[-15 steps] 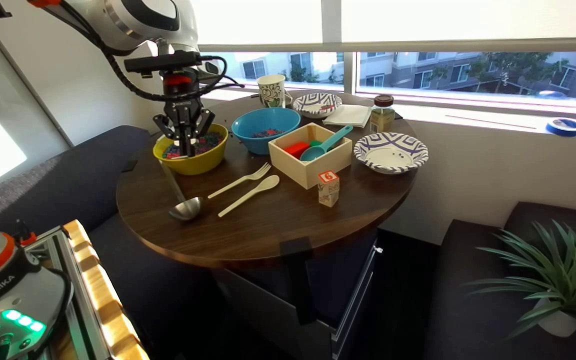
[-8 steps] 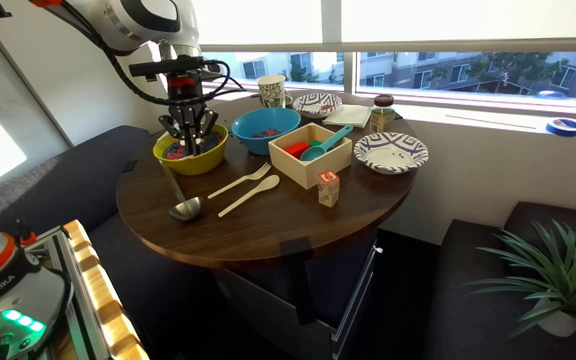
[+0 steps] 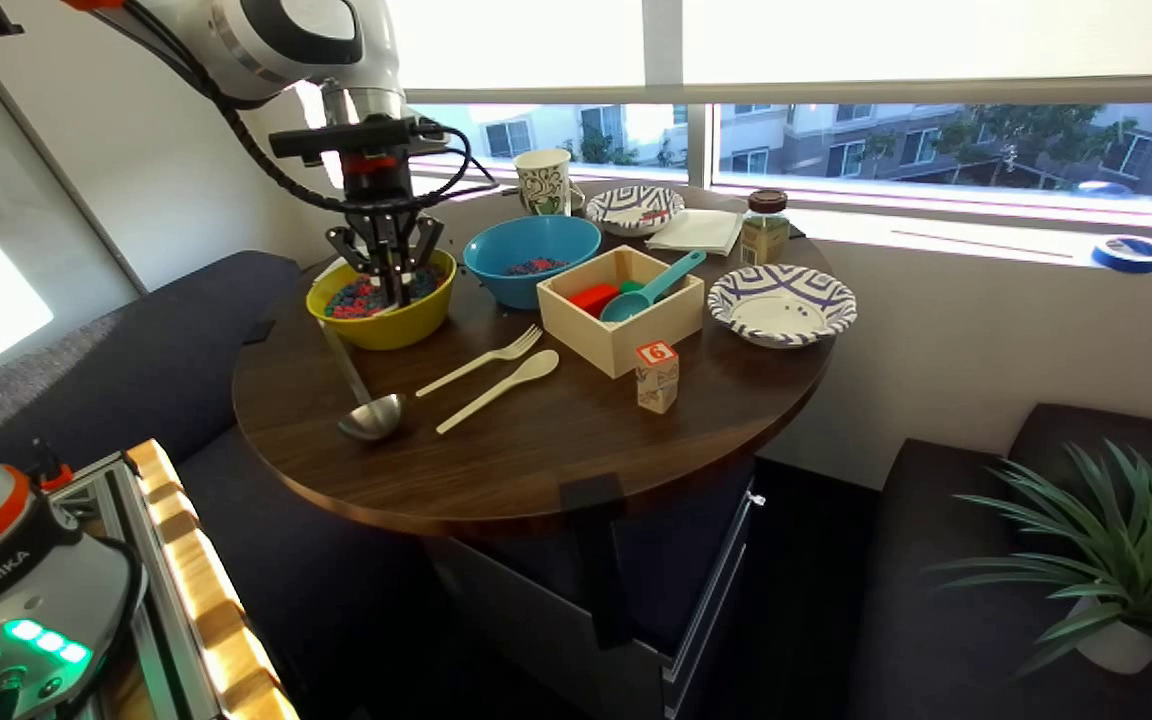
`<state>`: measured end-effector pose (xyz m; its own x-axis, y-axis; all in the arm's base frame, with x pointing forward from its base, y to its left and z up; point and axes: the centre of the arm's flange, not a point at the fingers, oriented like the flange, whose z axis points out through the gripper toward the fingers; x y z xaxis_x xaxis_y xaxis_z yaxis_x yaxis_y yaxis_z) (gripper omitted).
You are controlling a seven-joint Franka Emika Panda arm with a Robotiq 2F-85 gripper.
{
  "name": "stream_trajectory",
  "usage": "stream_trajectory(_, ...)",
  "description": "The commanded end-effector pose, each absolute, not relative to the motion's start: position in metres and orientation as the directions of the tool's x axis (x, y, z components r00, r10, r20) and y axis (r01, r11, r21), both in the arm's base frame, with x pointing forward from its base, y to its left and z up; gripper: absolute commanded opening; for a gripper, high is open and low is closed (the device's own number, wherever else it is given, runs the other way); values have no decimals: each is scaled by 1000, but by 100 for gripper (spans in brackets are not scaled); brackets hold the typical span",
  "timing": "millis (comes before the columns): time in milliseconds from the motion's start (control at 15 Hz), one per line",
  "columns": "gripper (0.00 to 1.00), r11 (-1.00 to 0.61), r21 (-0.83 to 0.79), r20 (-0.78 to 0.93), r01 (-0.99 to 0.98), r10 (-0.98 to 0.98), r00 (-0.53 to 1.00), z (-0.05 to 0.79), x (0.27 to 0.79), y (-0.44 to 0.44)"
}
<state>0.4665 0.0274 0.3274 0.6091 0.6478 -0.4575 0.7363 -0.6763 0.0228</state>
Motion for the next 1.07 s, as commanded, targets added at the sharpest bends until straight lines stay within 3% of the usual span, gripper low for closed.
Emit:
stream_trajectory(0, 3, -667, -17, -391, 745, 690, 609, 319, 461, 28)
stream_trajectory(1000, 3, -554, -130, -285, 823, 815, 504, 341, 455, 21)
